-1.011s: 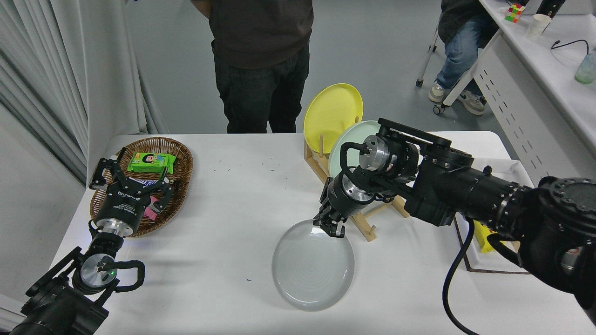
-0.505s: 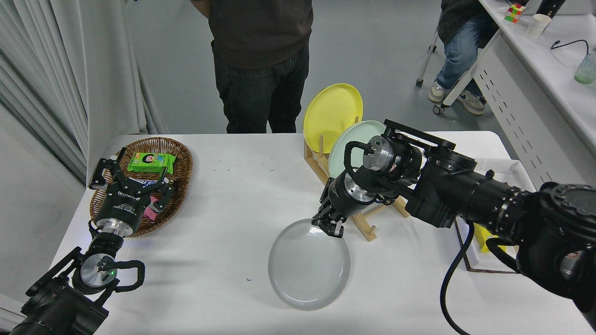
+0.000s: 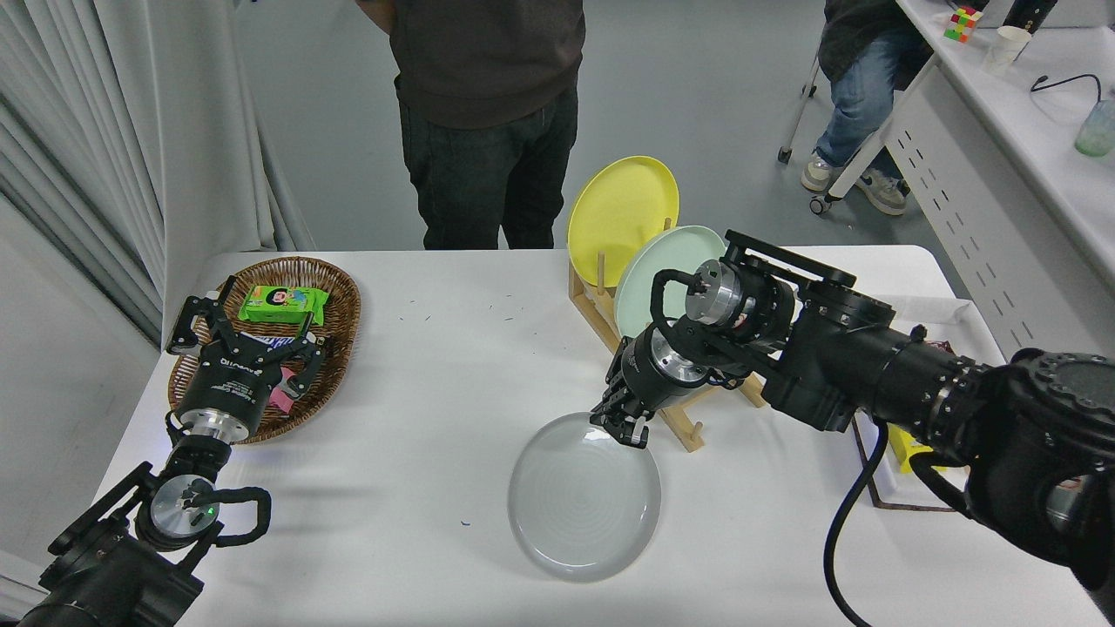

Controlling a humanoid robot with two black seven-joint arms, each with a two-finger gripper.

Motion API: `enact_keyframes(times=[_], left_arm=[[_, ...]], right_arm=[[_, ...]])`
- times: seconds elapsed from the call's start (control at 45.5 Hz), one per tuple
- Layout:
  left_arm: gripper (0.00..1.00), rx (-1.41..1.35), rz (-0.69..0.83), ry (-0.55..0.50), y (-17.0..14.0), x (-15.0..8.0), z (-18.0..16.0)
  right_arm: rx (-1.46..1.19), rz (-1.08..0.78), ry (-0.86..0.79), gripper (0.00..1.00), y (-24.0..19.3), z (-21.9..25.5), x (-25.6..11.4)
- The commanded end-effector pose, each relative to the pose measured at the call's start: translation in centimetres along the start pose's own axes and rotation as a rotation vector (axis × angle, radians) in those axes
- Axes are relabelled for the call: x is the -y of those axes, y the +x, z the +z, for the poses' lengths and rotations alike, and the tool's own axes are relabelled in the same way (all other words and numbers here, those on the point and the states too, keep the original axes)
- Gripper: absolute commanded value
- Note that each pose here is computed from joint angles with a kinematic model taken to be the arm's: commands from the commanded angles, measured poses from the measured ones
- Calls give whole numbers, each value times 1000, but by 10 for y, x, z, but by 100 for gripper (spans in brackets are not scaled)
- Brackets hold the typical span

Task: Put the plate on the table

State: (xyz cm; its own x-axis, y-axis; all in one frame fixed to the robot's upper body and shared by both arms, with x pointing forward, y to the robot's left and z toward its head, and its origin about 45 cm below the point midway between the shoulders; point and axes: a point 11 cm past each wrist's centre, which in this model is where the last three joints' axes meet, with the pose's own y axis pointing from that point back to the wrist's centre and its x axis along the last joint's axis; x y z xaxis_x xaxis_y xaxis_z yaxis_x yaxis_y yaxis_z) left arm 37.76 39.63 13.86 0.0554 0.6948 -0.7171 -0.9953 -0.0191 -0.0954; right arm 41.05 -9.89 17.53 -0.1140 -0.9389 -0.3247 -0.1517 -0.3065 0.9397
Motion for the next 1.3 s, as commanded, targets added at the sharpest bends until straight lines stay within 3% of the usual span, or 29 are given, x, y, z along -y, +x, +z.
enact_keyframes(times=[0.0,1.011,1.275], left_arm=[[98,0,0,1,0,0,0],[98,0,0,1,0,0,0],[98,0,0,0,0,0,0]], right_arm=[[4,3,-2,0,3,1,2],[-28,29,22,4,5,-2,1],[-29,27,24,13,4,-3,0]])
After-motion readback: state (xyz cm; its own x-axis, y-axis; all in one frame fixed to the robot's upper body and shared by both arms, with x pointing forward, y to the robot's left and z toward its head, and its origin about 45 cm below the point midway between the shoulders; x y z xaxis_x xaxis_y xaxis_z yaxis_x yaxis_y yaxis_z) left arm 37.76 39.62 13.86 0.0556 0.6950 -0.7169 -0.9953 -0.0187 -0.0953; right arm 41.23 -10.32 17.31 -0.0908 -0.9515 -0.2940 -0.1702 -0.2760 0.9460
